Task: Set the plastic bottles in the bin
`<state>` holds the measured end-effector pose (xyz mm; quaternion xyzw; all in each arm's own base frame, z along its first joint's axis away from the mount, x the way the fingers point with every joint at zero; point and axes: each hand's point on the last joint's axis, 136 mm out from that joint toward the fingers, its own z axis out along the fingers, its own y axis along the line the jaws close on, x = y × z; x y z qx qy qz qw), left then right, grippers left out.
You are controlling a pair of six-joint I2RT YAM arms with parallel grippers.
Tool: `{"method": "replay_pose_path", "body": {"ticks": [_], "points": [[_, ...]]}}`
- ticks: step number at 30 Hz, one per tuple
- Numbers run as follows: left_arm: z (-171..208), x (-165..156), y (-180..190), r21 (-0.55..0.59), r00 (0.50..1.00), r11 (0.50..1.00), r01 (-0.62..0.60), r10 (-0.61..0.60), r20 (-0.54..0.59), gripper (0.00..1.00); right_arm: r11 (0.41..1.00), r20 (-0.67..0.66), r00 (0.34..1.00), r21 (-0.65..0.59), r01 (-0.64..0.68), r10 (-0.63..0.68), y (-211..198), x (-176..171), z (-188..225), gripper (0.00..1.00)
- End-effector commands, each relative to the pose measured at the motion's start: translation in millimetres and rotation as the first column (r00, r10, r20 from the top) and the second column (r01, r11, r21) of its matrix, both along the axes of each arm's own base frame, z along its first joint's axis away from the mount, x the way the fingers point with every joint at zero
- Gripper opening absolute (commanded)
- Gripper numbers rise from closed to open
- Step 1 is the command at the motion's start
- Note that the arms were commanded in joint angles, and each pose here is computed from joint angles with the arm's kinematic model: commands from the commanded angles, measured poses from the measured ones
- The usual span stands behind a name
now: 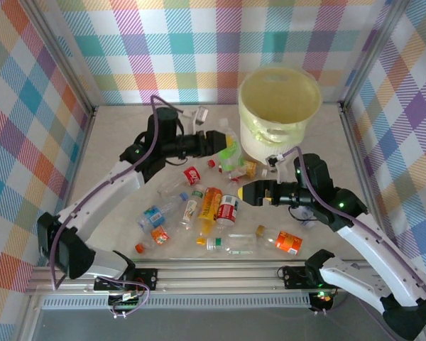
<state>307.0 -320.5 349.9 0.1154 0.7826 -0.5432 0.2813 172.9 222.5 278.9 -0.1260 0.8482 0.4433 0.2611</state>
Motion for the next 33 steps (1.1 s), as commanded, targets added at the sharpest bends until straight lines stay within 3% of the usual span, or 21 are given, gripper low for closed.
{"method": "replay_pose_path", "body": {"ticks": [1, 13, 20, 27, 33], "points": [[25.7, 32.6, -2.7, -0.002, 0.992, 0.997, -0.072, 0.072, 0.103, 0.53, 0.996, 0.061, 0.997, -0.08, 0.048, -0.043, -17.5, 0.9, 0.6, 1.0], [83.3, 131.5, -39.4, -0.145, 0.951, 0.966, -0.214, 0.24, 0.196, 0.53, 0.996, 0.108, 0.993, -0.082, 0.045, -0.036, -26.3, -8.4, 0.6, 1.0], [97.4, 172.3, -63.1, -0.208, 0.943, 0.952, -0.226, 0.268, 0.2, 0.53, 0.995, 0.103, 0.994, -0.091, 0.036, -0.026, -27.0, -11.0, -1.5, 1.0], [62.5, 200.1, -82.2, -0.131, 0.948, 0.961, -0.243, 0.264, 0.18, 0.54, 0.993, 0.115, 0.993, -0.101, 0.053, -0.041, -34.0, -14.8, 0.1, 1.0], [29.5, 202.5, -88.6, -0.027, 0.949, 0.969, -0.245, 0.246, 0.197, 0.56, 0.992, 0.119, 0.991, -0.106, 0.065, -0.052, -38.2, -17.0, 0.7, 1.0]]}}
